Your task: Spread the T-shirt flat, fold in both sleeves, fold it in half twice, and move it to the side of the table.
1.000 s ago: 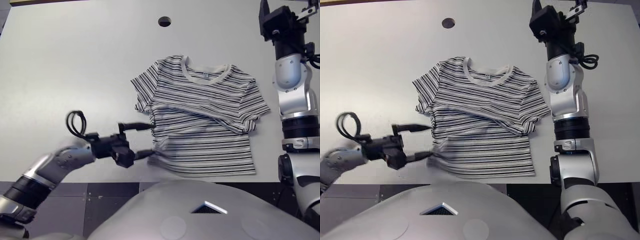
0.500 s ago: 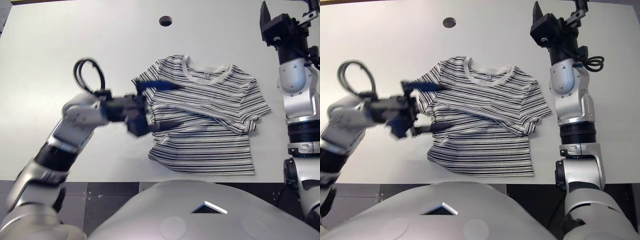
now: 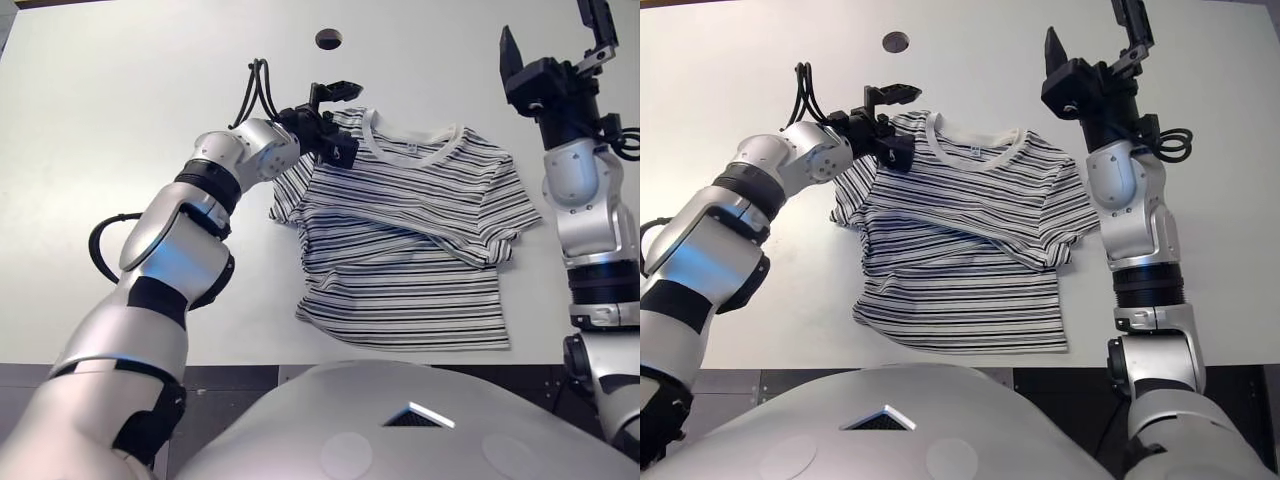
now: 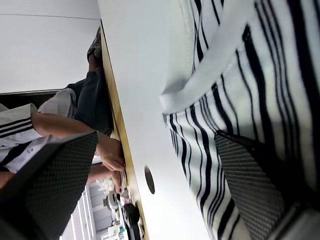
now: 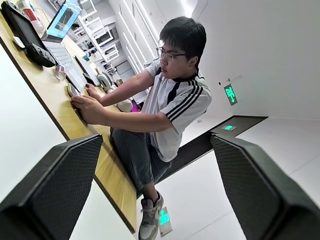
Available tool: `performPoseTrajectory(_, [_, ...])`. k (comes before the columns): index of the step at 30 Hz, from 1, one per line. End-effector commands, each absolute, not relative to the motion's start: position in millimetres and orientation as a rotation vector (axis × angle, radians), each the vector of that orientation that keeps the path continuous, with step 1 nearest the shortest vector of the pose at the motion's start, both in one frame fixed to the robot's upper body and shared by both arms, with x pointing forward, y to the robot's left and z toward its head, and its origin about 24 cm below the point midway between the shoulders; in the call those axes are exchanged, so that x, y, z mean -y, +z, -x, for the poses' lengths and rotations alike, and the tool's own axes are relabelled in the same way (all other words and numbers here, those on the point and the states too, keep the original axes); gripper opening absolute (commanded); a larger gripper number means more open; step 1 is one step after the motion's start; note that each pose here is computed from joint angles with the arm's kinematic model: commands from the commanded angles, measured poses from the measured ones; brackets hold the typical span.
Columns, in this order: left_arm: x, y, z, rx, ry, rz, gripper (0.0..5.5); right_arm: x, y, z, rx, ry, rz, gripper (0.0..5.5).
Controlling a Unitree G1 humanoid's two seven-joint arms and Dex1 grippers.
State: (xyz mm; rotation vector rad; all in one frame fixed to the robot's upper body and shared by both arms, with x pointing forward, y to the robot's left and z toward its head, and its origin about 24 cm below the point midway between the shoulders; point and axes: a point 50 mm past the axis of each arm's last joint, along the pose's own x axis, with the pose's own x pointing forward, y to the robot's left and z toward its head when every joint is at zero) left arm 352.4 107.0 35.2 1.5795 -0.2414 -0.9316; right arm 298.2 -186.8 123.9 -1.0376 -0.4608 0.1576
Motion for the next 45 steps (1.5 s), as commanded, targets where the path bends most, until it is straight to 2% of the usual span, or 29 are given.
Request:
performPoseTrajectory(1, [-124.1, 24.2, -354.4, 0.121, -0.875, -1.639, 4.32, 182.3, 127.5, -293.2, 0.477, 0.182, 1.048, 4.02])
performPoseTrajectory(5, [-141.7, 30.4, -364.3, 0.046, -0.723, -1.666, 4.32, 180.0, 127.1, -288.8, 0.481, 0.191, 1.041, 4.02])
performPoseTrajectory(12, [-157.7, 37.1, -373.1, -0.048, -0.519, -1.623, 4.32, 174.3, 117.1, -284.3, 0.459, 0.213, 1.009, 4.02])
performPoseTrajectory(18, [-159.6, 43.4, -376.3, -0.01, -0.381, -1.545, 4.32, 166.2, 97.7, -276.7, 0.401, 0.33, 1.032, 4.02])
performPoseTrajectory(21, [-157.0, 58.3, -380.2, 0.124, -0.285, -1.461, 4.32, 178.5, 87.9, -289.0, 0.316, 0.379, 1.079, 4.02])
performPoseTrajectory(24, [-146.1, 83.7, -378.1, 0.386, -0.263, -1.255, 4.32, 186.6, 68.4, -306.6, 0.204, 0.453, 1.157, 4.02])
performPoseTrajectory(26, [-135.2, 92.1, -361.2, 0.574, -0.384, -1.124, 4.32, 180.3, 58.5, -311.1, 0.178, 0.537, 1.201, 4.02])
performPoseTrajectory(28, [-116.9, 86.7, -320.8, 0.709, -0.651, -0.974, 4.32, 165.7, 51.0, -310.1, 0.184, 0.641, 1.225, 4.02])
performPoseTrajectory(29, [-107.7, 78.0, -291.0, 0.744, -0.827, -0.932, 4.32, 158.6, 47.6, -310.3, 0.186, 0.684, 1.227, 4.02])
performPoseTrajectory(31, [-100.0, 57.4, -223.4, 0.74, -1.188, -0.869, 4.32, 151.7, 38.0, -315.4, 0.147, 0.731, 1.236, 4.02])
performPoseTrajectory(33, [-102.4, 48.7, -188.2, 0.681, -1.353, -0.846, 4.32, 153.2, 29.4, -322.8, 0.083, 0.737, 1.251, 4.02])
performPoseTrajectory(39, [-103.5, 22.3, -167.8, 0.446, -1.46, -0.931, 4.32, 169.4, 20.1, -336.6, -0.041, 0.692, 1.267, 4.02])
performPoseTrajectory(45, [-104.4, -0.7, -157.3, 0.303, -1.54, -1.042, 4.32, 156.7, 16.1, -338.9, -0.036, 0.745, 1.27, 4.02])
